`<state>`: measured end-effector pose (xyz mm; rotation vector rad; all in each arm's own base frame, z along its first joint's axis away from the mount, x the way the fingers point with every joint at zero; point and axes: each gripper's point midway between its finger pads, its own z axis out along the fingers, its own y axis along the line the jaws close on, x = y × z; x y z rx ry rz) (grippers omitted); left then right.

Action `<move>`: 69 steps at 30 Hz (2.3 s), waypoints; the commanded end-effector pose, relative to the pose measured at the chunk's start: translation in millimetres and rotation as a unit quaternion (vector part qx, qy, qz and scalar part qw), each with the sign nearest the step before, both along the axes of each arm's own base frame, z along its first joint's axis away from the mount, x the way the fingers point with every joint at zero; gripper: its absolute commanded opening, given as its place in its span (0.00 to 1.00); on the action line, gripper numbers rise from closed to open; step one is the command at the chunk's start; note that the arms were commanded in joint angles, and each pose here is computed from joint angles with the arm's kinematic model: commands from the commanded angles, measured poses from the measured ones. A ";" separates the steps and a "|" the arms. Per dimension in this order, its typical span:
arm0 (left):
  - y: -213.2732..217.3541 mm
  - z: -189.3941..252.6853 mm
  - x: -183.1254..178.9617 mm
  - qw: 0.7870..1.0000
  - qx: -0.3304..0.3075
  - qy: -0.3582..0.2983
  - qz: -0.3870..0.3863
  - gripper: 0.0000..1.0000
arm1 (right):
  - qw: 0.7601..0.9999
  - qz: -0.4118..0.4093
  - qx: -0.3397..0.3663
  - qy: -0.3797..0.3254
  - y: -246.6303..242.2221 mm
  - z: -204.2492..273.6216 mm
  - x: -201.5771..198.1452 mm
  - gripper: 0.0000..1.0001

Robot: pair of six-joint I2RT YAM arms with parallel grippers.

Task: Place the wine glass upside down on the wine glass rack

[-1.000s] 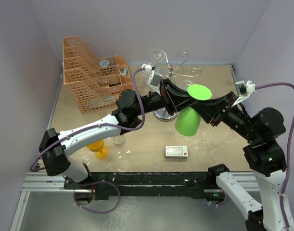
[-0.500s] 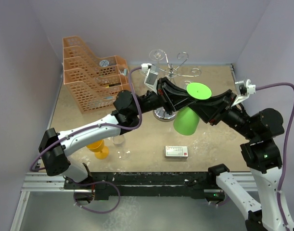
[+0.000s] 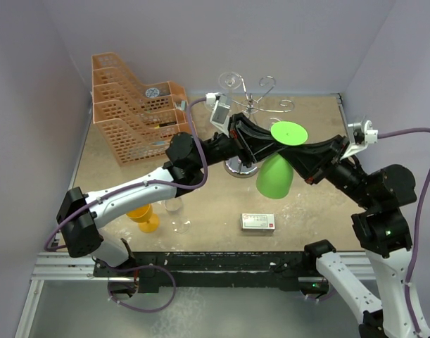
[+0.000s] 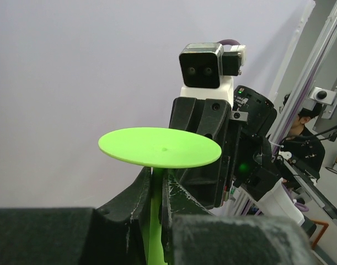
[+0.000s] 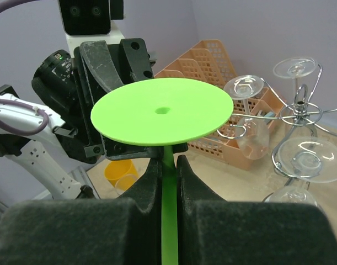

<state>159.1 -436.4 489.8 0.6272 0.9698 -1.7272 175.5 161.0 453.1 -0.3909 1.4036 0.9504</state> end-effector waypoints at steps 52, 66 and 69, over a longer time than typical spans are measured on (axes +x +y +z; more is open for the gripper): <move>130.6 -41.5 73.5 0.908 0.144 0.101 0.379 0.51 | 0.901 -0.424 -0.064 -0.059 -132.6 34.2 86.9 0.00; 171.8 -68.8 89.4 0.883 0.196 0.142 0.403 0.52 | 0.862 -0.489 -0.134 -0.003 -139.0 -13.0 182.4 0.00; 172.6 -63.8 87.7 0.885 0.196 0.139 0.398 0.53 | 0.867 -0.477 -0.145 -0.002 -137.0 -20.4 196.0 0.00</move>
